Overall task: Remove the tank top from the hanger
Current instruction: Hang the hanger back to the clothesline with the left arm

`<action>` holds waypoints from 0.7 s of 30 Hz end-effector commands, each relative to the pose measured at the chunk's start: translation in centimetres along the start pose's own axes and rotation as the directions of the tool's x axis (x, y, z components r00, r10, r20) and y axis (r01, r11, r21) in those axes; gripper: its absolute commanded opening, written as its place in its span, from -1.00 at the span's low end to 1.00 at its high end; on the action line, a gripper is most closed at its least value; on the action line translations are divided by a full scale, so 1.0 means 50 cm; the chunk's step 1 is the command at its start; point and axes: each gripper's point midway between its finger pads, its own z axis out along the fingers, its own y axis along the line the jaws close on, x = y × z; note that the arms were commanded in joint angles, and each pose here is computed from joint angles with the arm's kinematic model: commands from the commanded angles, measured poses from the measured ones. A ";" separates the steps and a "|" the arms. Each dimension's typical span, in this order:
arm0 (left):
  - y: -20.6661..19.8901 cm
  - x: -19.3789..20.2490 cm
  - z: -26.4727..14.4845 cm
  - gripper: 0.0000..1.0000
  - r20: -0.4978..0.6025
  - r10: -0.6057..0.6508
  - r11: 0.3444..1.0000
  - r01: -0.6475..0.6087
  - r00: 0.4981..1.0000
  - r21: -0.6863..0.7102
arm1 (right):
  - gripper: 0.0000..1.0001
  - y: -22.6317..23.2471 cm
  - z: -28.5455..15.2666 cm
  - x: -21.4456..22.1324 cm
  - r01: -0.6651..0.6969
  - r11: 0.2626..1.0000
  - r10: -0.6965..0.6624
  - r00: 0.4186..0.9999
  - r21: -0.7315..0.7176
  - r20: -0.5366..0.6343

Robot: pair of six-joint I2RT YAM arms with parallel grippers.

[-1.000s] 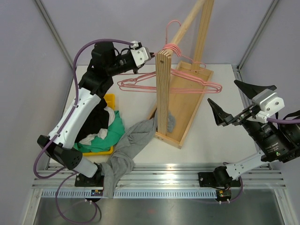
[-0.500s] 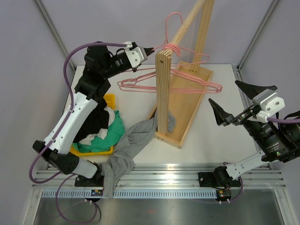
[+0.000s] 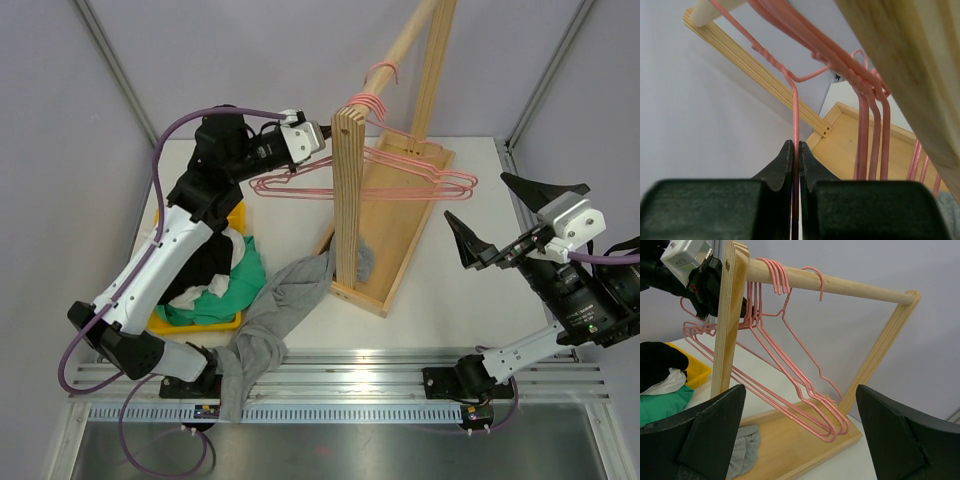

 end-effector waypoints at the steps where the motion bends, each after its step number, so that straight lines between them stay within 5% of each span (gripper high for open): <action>1: 0.017 -0.030 -0.027 -1.00 0.007 0.053 0.997 -0.053 0.999 -0.057 | 0.99 -0.006 -0.002 0.004 -0.004 1.000 0.005 1.000 0.005 -0.007; 11: 0.019 -0.040 -0.027 -0.97 0.002 0.043 0.996 -0.043 0.999 -0.084 | 0.99 -0.007 -0.003 0.006 -0.009 1.000 0.009 1.000 0.007 -0.008; 12: 0.019 -0.041 -0.027 -0.63 0.004 0.036 0.995 -0.036 0.999 -0.089 | 0.99 -0.009 -0.004 0.007 -0.013 1.000 0.013 1.000 0.007 -0.006; 18: 0.060 -0.077 -0.044 0.12 0.047 0.030 0.977 -0.019 0.998 -0.211 | 0.99 -0.015 -0.005 0.009 -0.024 1.000 0.024 1.000 0.008 -0.002; 21: 0.090 -0.105 -0.057 0.71 0.081 0.029 0.957 -0.005 0.996 -0.289 | 0.99 -0.014 -0.005 0.010 -0.021 1.000 0.021 1.000 0.008 -0.003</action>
